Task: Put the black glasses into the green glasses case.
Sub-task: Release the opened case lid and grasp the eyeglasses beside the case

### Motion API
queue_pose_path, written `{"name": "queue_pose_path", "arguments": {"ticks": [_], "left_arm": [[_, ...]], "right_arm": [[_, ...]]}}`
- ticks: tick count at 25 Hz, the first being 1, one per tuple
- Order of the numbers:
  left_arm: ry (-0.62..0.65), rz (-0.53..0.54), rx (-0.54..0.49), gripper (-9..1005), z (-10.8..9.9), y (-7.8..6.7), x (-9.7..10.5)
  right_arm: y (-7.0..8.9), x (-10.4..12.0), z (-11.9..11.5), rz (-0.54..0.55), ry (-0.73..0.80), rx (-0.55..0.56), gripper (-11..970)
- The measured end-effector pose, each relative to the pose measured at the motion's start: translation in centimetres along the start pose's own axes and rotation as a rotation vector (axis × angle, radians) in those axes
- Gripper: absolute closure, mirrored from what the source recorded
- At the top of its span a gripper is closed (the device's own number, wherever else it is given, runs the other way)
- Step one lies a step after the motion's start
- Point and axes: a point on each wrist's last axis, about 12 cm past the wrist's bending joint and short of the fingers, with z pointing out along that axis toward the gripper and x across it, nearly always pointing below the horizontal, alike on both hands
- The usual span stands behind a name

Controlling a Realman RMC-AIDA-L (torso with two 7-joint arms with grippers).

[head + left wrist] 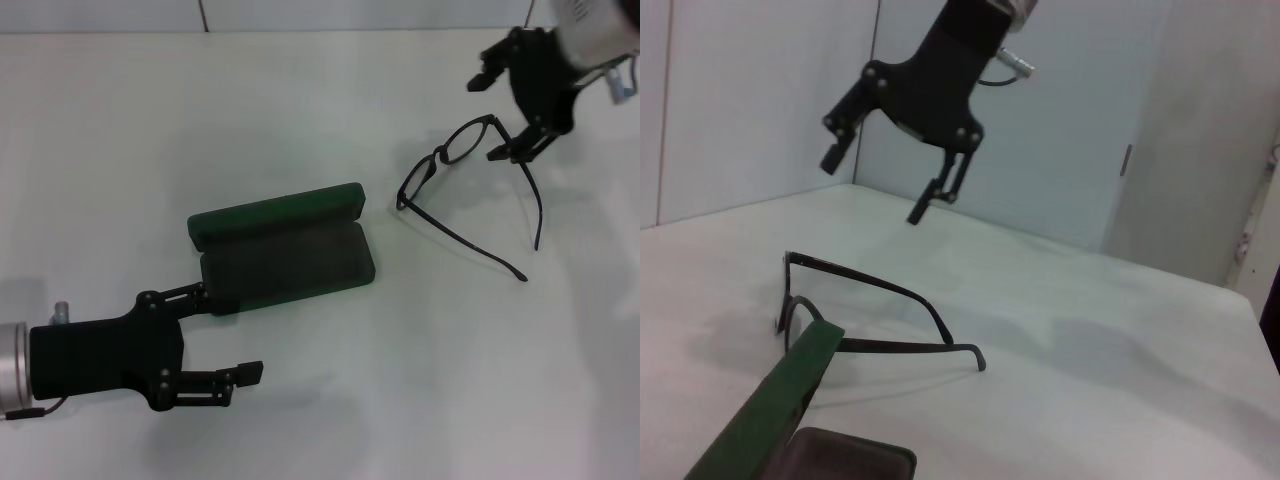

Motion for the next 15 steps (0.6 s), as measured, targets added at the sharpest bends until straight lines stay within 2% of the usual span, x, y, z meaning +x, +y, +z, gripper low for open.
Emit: {"name": "queue_pose_path", "arguments": {"ticks": [3,6,9,15], "left_arm": [[-0.007,-0.008,-0.003,125,0.0,-0.1,0.1],[-0.014,-0.018,0.002,125,0.3,0.0,0.2],[-0.026,-0.028,0.005,126,0.6,0.1,0.0],[-0.058,-0.035,0.001,126,1.0,0.2,-0.4]], "right_arm": [[-0.4,-1.9,1.5,-0.145,0.069,0.010,147],[-0.6,-2.5,2.5,-0.246,0.107,0.028,148],[-0.6,-2.2,3.2,-0.304,0.119,0.040,148],[-0.2,-1.1,4.7,-0.337,0.118,0.034,147]]}}
